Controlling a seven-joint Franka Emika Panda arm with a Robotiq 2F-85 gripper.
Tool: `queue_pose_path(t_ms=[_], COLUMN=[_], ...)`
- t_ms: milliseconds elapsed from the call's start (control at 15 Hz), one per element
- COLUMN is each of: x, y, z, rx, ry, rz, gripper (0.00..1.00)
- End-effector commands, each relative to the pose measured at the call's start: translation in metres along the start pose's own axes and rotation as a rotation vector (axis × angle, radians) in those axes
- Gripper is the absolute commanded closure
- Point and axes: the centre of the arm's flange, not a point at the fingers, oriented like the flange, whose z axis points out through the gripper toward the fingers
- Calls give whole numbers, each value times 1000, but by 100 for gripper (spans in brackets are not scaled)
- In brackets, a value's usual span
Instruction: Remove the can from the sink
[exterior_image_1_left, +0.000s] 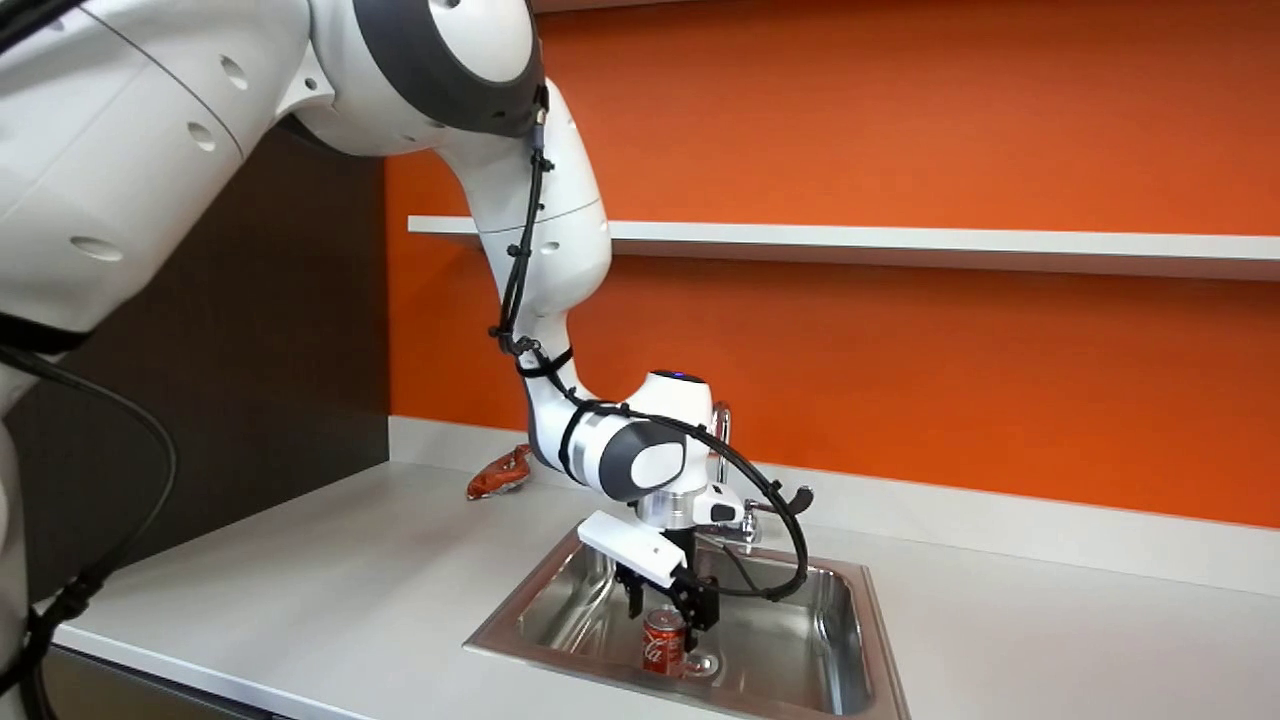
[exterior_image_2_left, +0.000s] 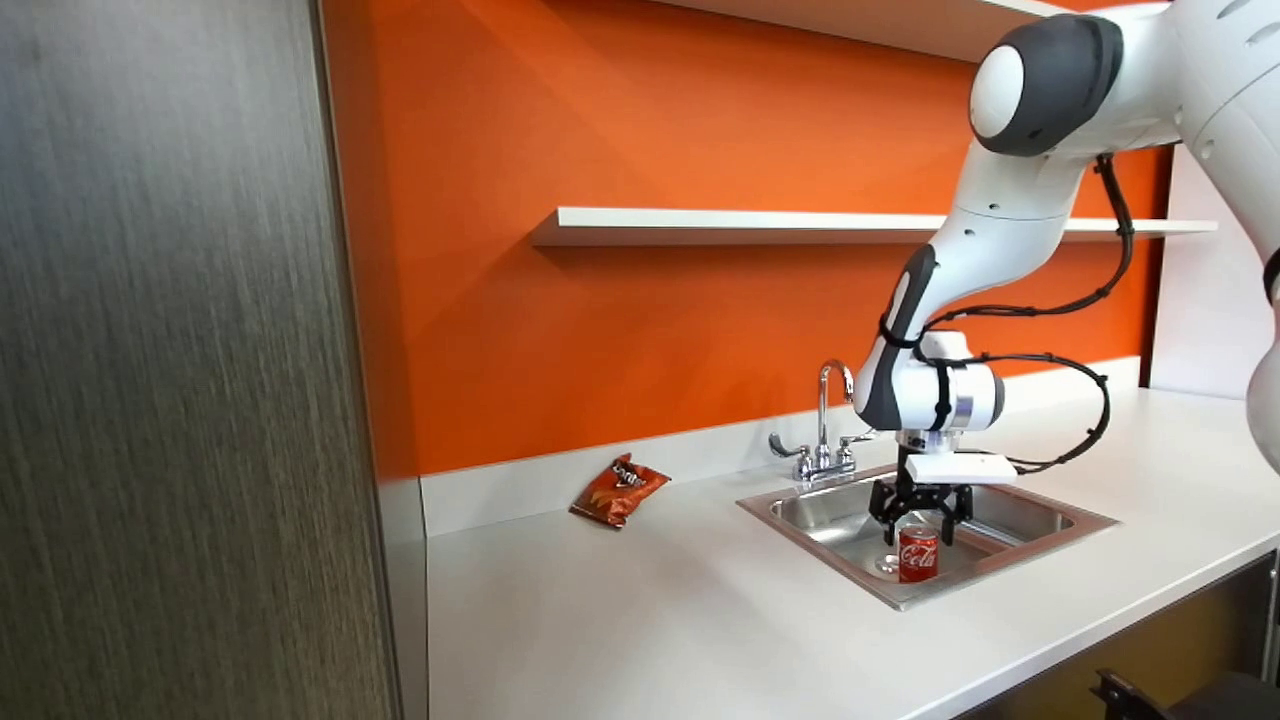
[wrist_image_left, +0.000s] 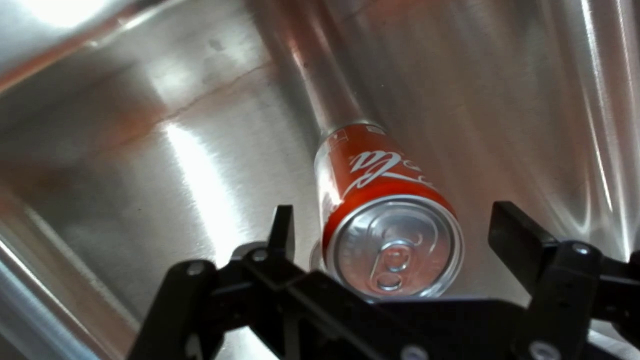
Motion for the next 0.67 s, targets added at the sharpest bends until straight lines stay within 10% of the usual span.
queue_pose_path(t_ms=[0, 333, 600], x=[8, 9, 9], y=[-2, -4, -10], z=[1, -1, -13], rx=[-21, -18, -8], ry=[-1, 8, 15], rz=[14, 21, 11], gripper=[25, 58, 61])
